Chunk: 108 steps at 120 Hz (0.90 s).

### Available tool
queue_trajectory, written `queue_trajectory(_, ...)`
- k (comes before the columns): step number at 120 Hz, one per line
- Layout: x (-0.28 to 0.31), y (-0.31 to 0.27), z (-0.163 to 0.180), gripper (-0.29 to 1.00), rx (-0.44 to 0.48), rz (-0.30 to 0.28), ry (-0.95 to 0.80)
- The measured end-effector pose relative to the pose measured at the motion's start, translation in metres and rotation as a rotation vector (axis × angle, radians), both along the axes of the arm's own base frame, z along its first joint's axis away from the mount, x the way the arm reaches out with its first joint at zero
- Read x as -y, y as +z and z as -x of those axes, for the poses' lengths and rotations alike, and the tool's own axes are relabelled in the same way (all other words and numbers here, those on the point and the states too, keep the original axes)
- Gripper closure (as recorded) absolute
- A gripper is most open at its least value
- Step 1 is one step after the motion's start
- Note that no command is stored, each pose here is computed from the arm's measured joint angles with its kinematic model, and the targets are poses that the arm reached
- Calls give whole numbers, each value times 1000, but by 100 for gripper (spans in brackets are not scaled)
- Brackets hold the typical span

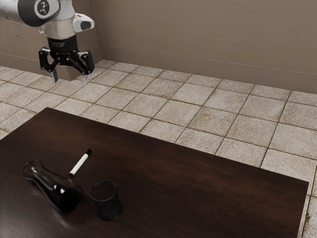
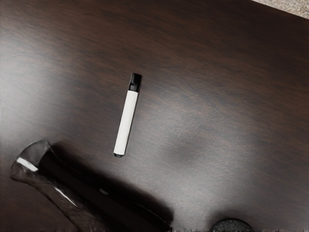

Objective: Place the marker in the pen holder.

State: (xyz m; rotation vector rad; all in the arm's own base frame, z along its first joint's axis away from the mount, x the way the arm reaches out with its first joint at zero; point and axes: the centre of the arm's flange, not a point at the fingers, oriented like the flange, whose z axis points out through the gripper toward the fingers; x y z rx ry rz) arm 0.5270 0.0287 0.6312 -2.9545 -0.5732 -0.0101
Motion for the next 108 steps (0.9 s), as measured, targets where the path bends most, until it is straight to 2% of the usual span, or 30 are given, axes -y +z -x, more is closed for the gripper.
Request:
queue_trajectory(20,0,-20,-3,0,-22,1,-2)
queue_trajectory(46,-27,-160,-13,0,-168,17,33)
queue_trajectory(63,-45,-249,-34,0,-242,29,50)
queue_trajectory(108,-105,-348,-55,0,-195,46,59)
